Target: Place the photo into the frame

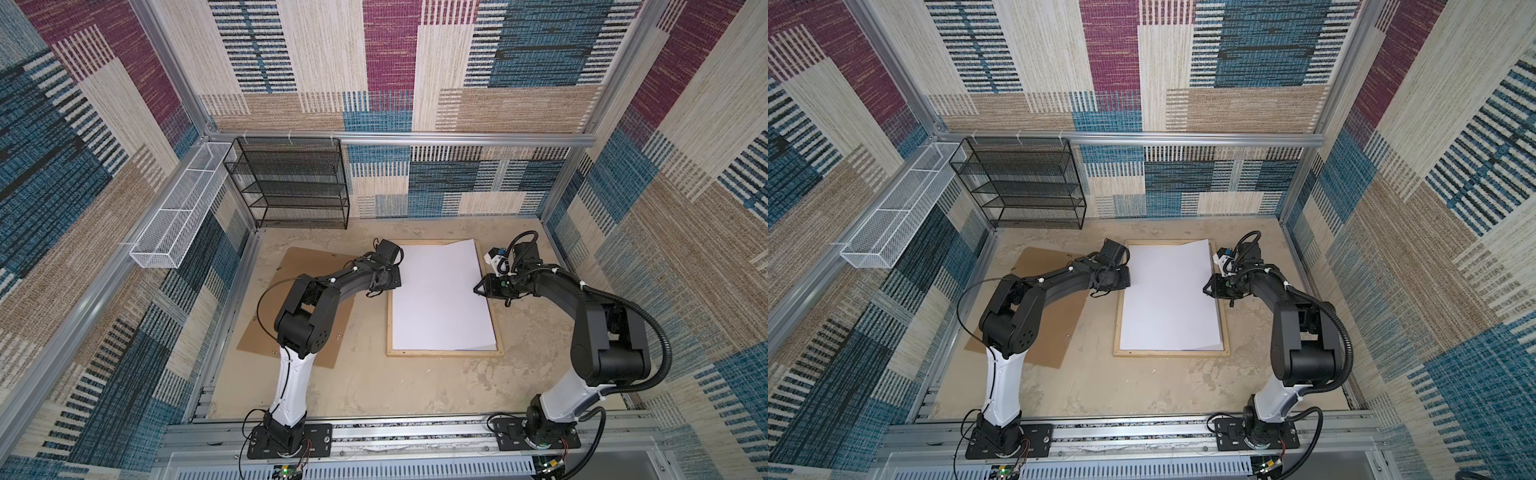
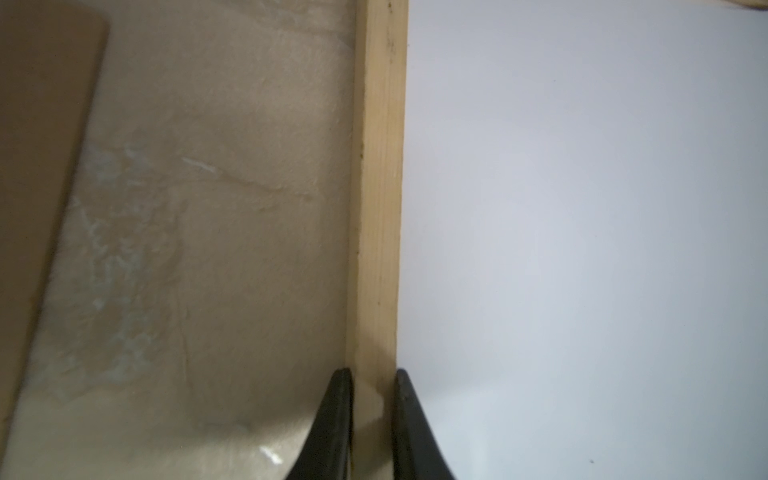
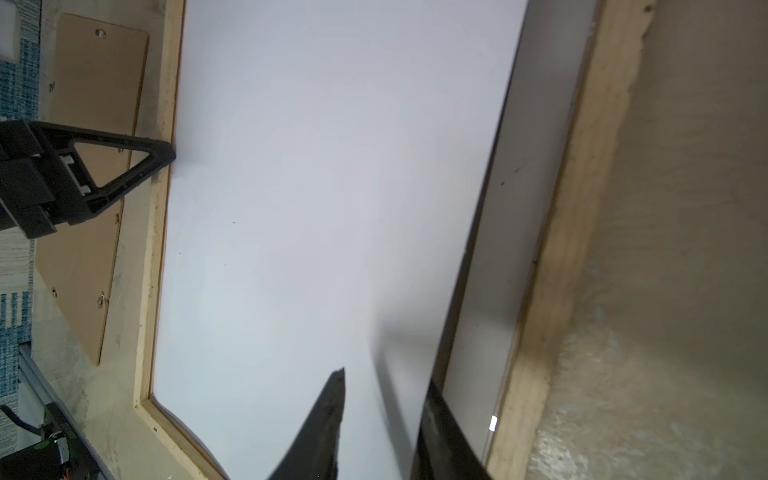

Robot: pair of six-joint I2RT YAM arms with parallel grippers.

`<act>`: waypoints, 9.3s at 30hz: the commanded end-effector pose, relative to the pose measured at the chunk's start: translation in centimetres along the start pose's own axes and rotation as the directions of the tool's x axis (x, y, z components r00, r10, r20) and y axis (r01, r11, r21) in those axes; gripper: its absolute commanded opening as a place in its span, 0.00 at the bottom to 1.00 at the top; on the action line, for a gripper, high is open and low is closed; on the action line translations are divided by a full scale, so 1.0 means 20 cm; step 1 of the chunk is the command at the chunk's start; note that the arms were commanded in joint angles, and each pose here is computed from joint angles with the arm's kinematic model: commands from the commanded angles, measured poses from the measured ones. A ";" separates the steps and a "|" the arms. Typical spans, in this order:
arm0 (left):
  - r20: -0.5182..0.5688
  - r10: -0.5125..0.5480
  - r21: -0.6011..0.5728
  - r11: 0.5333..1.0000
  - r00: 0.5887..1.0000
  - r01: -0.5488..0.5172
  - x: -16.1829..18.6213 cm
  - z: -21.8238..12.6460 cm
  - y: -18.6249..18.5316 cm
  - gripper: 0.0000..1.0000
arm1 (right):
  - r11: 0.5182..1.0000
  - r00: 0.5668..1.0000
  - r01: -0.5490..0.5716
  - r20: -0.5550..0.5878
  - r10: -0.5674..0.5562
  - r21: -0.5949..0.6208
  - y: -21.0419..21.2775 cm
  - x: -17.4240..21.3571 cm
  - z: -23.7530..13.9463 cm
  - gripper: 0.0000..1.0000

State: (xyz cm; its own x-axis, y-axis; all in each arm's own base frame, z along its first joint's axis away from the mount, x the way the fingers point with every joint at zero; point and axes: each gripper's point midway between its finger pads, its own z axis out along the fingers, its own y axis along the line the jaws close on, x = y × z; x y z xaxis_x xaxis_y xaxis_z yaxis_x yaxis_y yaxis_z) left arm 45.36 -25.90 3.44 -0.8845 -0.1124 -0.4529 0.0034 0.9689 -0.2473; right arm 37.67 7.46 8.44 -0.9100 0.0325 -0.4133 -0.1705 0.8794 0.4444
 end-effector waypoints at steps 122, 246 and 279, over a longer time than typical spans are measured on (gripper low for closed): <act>-0.153 -0.069 -0.432 0.902 0.986 -0.004 0.53 -0.59 0.61 0.49 | 0.959 0.975 0.154 0.121 -0.187 0.238 0.65 -0.24 0.38 0.59; -0.126 -0.160 0.146 0.973 0.979 0.178 0.65 -0.77 0.49 0.52 | 0.996 0.952 0.089 -0.296 -0.075 0.032 0.80 0.81 0.44 0.67; 0.018 -0.102 0.534 0.842 0.995 0.076 0.35 -1.40 0.08 0.53 | 0.973 0.955 0.151 -0.226 -0.190 -0.177 0.97 0.77 0.37 0.67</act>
State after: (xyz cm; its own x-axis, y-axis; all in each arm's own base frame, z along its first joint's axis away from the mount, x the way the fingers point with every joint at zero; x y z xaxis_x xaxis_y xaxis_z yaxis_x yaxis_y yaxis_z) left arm 27.79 -15.59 21.99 -0.8199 -0.2720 -0.5037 0.0795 0.8173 -0.5707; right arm 24.41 27.36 4.39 -0.9273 -0.2005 -0.3160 -0.3309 0.8337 0.4420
